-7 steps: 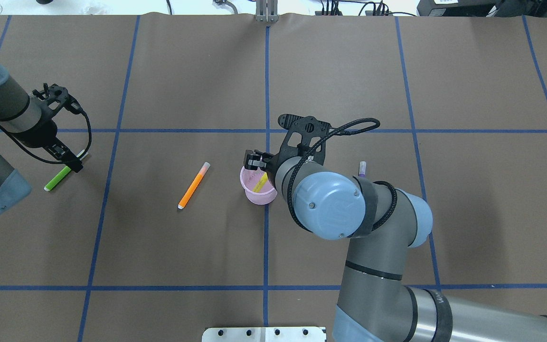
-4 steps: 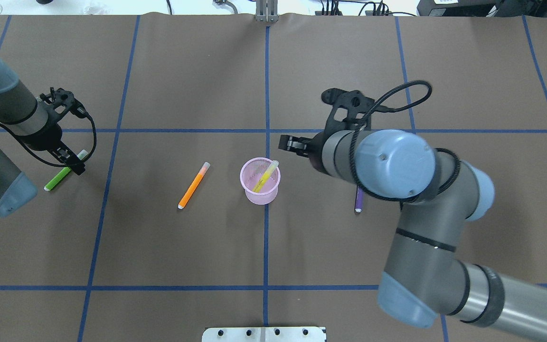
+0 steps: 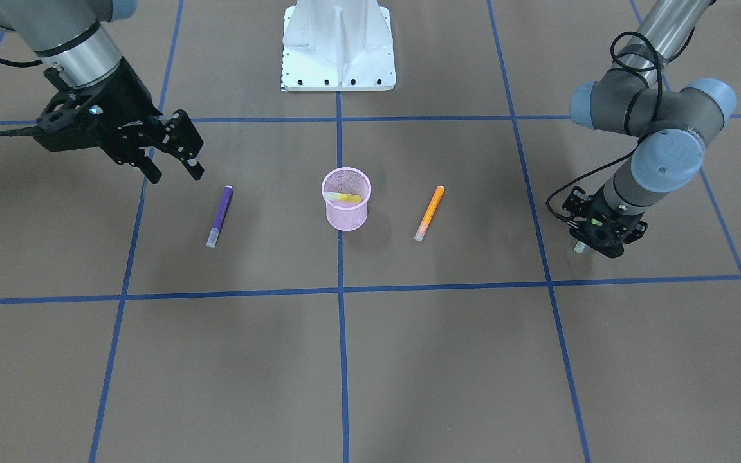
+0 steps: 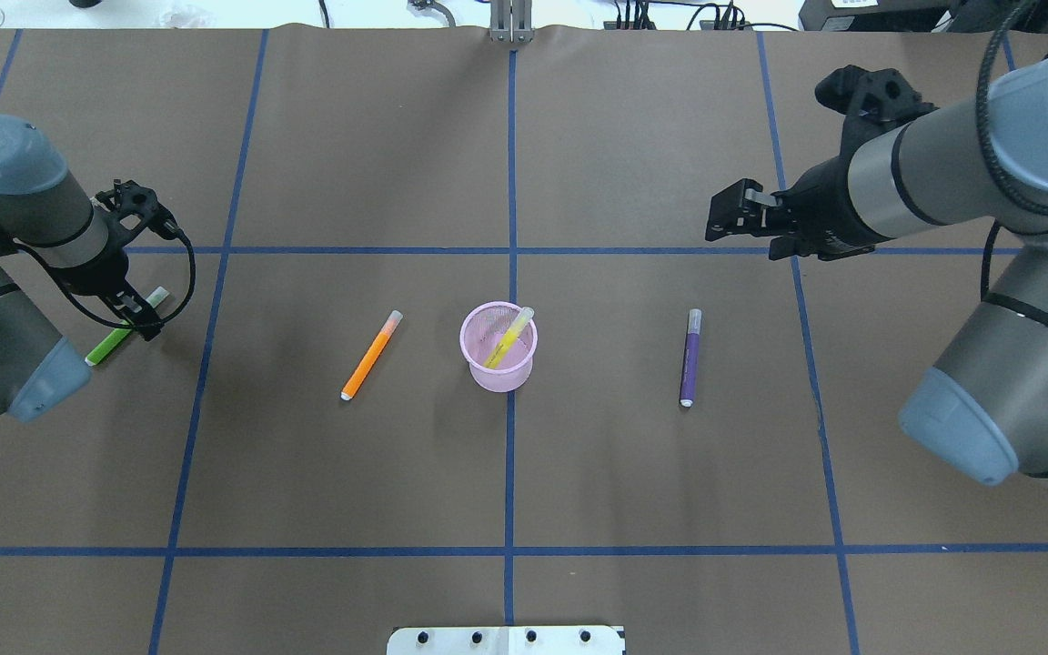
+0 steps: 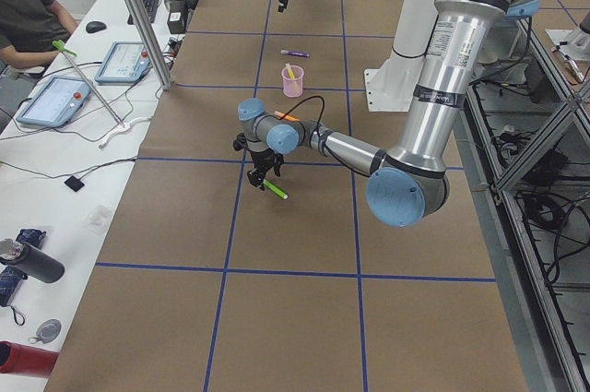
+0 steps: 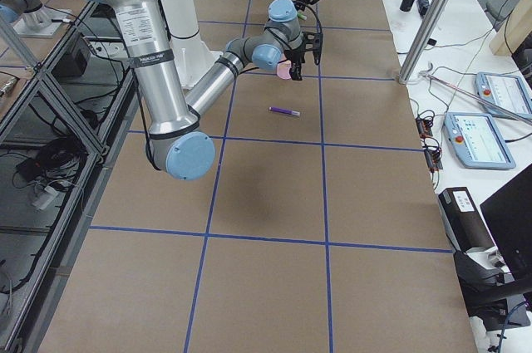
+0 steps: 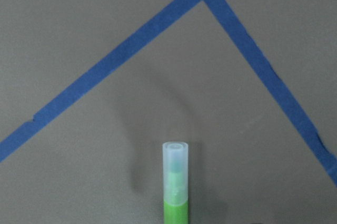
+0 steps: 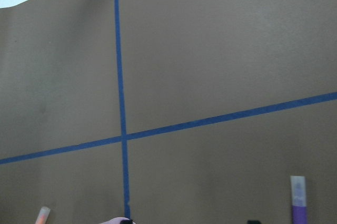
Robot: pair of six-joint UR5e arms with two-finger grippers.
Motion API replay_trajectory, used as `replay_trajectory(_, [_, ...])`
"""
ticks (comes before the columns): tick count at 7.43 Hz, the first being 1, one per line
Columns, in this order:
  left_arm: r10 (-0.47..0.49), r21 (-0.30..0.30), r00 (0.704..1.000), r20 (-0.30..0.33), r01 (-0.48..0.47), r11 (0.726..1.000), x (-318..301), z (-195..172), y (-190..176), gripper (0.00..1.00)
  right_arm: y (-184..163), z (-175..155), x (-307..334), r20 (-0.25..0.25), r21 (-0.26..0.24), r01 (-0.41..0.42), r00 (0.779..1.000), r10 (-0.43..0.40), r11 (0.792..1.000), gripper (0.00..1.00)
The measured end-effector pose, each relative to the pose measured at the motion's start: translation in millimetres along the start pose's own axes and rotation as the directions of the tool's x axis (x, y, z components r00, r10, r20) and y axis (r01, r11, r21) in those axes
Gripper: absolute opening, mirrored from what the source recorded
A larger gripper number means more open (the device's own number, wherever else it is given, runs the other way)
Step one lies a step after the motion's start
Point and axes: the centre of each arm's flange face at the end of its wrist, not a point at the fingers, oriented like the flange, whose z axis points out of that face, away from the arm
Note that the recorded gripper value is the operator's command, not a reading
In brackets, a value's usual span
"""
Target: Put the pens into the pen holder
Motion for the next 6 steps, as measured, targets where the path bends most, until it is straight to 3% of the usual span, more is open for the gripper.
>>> replay_trajectory(1, [0.004,-0.005,1.000,0.000,-0.004,1.000,0.5,2.4,-1.3,0.48,-2.4,-2.2,9.6,-0.007,-0.008,0.001,1.000,-0.001,1.000,0.79])
replay_trajectory(3, [0.005,-0.011,1.000,-0.001,-0.005,1.000,0.9,5.6,-2.7,0.00,-3.2,-3.0,15.4,-0.012,-0.012,0.002,1.000,-0.002,1.000,0.80])
replay_trajectory(6, [0.000,-0.013,1.000,0.000,0.000,1.000,-2.5,4.3,-2.2,0.00,-3.3,-3.5,16.0,-0.012,-0.013,0.002,1.000,-0.002,1.000,0.80])
